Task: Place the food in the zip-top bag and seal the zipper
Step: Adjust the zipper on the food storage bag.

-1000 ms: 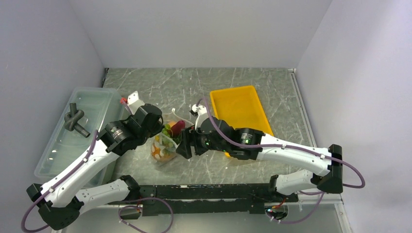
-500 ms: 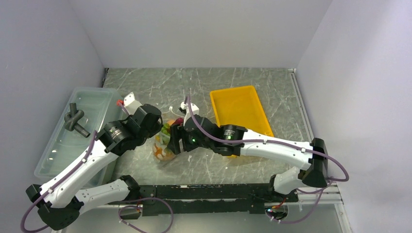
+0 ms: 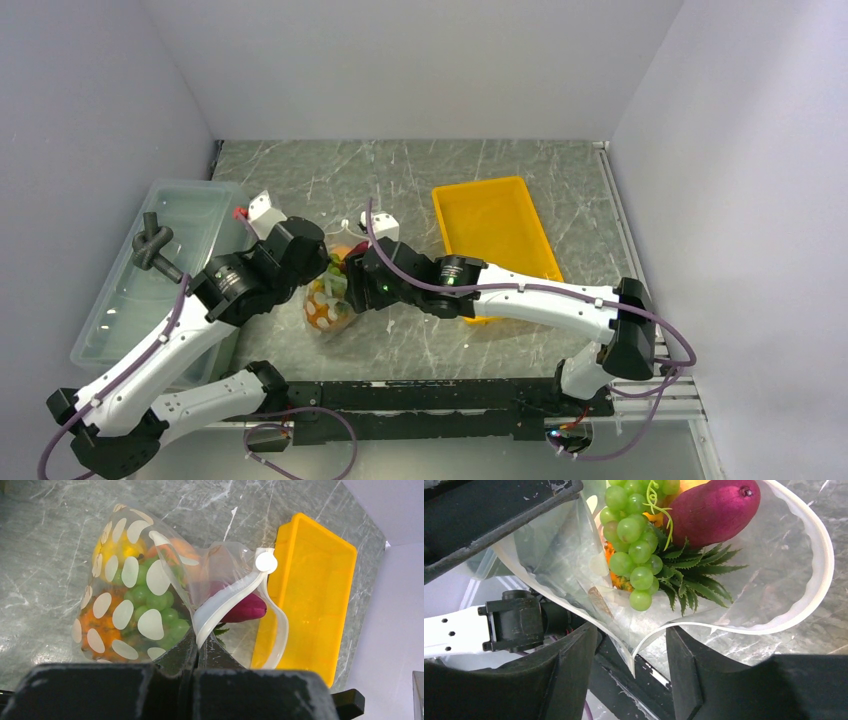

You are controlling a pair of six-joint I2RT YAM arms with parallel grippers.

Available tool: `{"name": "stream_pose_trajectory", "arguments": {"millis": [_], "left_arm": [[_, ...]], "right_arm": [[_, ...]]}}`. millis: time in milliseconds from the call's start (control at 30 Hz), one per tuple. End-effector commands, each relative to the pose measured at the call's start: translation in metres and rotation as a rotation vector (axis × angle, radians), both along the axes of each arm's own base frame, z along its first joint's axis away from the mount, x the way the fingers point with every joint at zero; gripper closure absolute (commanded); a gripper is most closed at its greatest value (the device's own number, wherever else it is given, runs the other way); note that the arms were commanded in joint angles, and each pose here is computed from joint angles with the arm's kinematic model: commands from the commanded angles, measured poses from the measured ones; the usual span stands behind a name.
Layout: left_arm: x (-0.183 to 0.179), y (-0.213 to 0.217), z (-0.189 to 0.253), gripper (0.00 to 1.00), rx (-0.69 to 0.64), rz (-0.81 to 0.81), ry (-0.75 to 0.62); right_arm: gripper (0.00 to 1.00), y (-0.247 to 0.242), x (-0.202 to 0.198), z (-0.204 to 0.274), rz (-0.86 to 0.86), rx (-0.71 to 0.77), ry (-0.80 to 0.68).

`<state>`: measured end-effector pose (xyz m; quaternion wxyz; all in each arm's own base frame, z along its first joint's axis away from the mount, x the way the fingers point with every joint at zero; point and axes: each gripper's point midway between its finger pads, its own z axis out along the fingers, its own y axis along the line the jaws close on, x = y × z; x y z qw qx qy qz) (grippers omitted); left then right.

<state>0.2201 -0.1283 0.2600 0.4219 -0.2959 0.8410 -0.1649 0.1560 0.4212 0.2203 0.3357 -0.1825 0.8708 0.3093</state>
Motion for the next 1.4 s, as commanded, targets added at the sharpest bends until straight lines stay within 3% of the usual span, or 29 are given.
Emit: {"name": "stream_pose_trajectory", "arguments": {"millis": [0,267,633,867,1167,1367], "left_arm": [[0.003,-0.003,0.014,1.0,-0.04,-0.008,-0.049],[0.002,-0.009,0.008,1.0,-0.039,-0.036,-0.025],[0.004,-0.015,0.002,1.0,-0.029,-0.052,-0.007],[0.006,-0.014,0.0,1.0,-0.006,-0.053,0.004],[0.009,-0.01,0.01,0.64,0.038,-0.072,-0.035],[0.01,-0.008,0.023,0.52,0.072,-0.102,-0.072]], "right_arm": [[0.46,0.004,0.01,0.025,-0.026,0.048,-0.05],[0.63,0.008,0.012,0.03,-0.005,0.048,-0.069],[1.0,0.003,0.01,0.034,0.035,0.026,-0.102],[1.0,-0.01,0.006,0.034,0.086,-0.014,-0.135],[1.0,-0.035,-0.015,0.041,0.267,-0.085,-0.195],[1.0,-0.054,-0.021,0.053,0.336,-0.13,-0.246]]}}
